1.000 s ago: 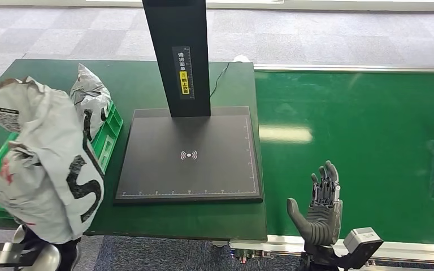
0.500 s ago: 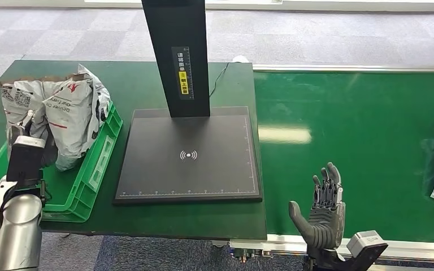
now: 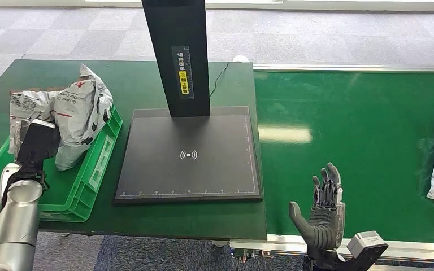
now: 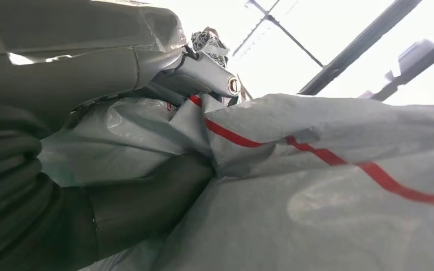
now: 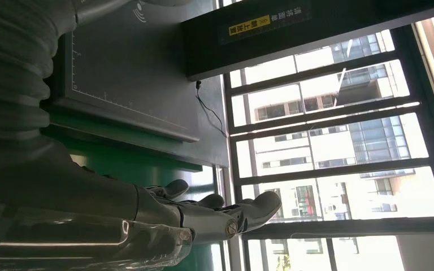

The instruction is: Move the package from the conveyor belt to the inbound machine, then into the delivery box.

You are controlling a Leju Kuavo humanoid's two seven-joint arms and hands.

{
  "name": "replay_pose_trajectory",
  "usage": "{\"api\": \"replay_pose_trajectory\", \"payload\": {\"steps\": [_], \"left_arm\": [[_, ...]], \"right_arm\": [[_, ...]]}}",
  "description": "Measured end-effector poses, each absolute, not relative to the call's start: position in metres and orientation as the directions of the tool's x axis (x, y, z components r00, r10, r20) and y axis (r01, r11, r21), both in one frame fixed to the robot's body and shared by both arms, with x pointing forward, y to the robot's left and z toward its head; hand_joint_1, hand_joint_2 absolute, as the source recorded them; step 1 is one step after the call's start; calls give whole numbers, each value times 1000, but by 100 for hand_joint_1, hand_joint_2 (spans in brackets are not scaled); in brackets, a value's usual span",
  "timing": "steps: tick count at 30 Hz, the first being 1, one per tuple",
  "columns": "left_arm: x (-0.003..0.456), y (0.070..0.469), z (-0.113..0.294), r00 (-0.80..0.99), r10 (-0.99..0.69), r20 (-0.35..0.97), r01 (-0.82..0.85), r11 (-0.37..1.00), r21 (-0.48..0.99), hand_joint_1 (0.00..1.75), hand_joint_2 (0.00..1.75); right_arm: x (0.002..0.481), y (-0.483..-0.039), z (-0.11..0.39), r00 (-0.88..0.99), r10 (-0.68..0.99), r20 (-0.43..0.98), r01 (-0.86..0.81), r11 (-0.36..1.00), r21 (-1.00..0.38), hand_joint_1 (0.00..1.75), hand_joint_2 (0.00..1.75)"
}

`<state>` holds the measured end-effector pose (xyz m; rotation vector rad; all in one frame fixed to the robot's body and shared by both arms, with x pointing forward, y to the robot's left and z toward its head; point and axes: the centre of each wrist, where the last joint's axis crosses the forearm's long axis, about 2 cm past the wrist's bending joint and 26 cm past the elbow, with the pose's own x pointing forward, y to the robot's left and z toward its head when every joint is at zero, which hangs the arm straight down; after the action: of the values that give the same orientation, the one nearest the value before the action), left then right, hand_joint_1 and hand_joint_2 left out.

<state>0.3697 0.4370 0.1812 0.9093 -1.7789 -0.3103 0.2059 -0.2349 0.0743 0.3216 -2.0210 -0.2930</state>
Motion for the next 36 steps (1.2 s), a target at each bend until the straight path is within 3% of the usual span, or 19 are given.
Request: {"api": "replay_pose_trajectory", "payload": {"steps": [3,7,11,17,23,28,36], "left_arm": [[371,443,178,-120,-707,697,-426,671,607,174,175],[373,478,163,9,-695,719,-392,659,642,0,175],[369,490,162,-2,-667,745,-403,682,610,0,175],[346,488,181,-210,-554,806,-509,766,393,0,175],[322,474,206,-435,-532,726,-585,781,221,0,175],[284,437,216,-611,-505,610,-597,800,63,0,175],[256,411,224,-675,-496,547,-596,803,-7,0,175]], "right_arm": [[206,-235,74,-441,-350,826,-102,934,342,0,175],[208,-234,75,-441,-355,824,-112,933,342,0,175],[209,-234,74,-438,-356,825,-114,933,342,0,175],[210,-234,73,-435,-353,828,-113,934,338,0,175],[211,-234,73,-435,-349,830,-111,935,336,0,175],[211,-234,73,-435,-345,832,-101,937,336,0,175],[211,-233,73,-435,-344,832,-93,936,338,0,175]]}}
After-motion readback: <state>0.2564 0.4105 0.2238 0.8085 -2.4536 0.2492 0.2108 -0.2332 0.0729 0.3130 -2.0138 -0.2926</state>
